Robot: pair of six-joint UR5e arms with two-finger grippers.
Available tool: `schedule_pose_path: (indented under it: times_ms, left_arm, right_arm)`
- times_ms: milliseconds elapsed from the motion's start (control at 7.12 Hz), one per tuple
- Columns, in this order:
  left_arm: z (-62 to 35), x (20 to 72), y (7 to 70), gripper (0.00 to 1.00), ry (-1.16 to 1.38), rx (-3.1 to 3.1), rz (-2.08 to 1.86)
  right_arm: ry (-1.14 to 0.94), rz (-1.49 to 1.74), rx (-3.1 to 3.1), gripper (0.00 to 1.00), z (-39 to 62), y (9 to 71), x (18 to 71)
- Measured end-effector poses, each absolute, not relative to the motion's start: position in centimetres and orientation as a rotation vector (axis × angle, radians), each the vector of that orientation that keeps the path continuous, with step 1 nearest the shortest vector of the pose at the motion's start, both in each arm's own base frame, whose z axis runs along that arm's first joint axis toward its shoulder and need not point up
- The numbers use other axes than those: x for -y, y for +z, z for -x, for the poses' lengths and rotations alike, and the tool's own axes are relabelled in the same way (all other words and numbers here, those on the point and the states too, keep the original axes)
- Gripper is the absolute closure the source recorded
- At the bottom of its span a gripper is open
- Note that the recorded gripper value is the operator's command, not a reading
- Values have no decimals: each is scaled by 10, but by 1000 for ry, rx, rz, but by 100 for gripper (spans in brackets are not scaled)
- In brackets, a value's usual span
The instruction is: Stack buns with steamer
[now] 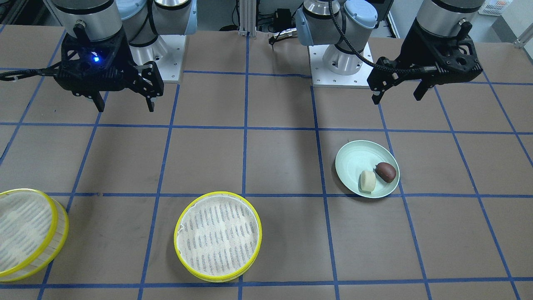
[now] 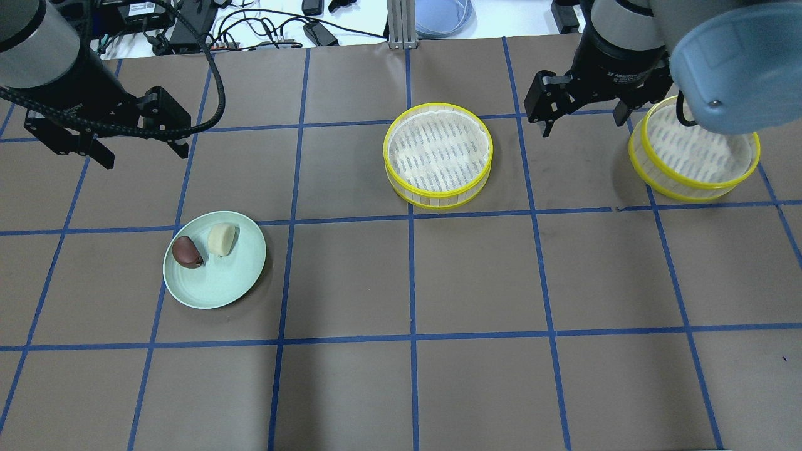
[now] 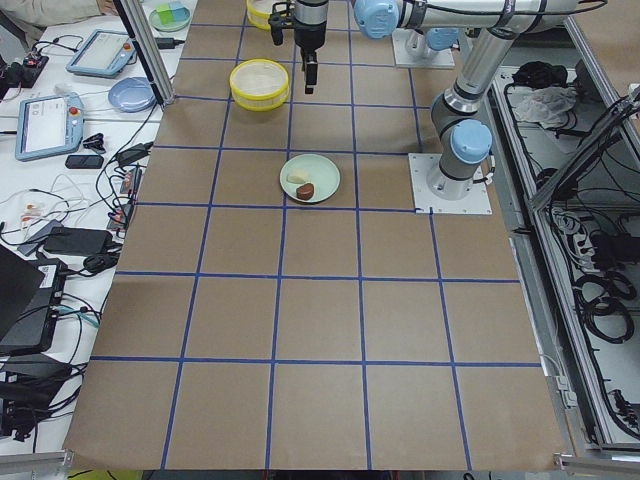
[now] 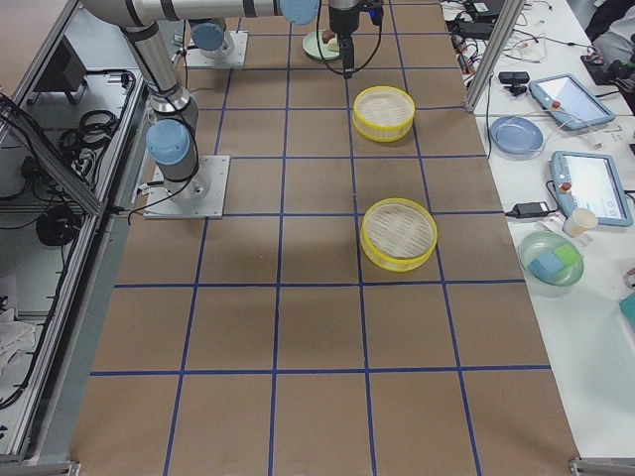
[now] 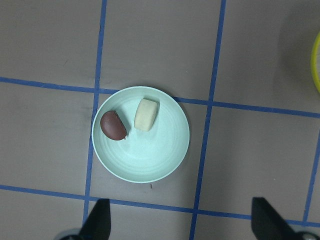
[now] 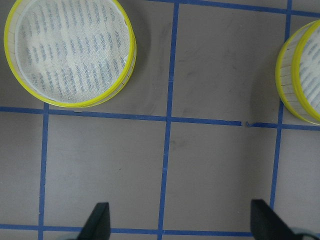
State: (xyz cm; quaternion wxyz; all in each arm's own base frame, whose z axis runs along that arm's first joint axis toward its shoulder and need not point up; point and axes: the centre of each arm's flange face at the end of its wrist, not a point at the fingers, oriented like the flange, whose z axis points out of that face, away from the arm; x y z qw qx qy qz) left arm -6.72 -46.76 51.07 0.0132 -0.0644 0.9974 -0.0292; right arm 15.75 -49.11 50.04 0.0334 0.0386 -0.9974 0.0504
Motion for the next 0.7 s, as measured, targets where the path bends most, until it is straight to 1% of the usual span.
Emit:
schedule_pose_path:
  times_ms: [702]
  left_arm:
    - [67, 465, 507, 0, -80, -3110, 186]
  right_arm:
    - [157, -118, 3070, 0, -157, 500, 491]
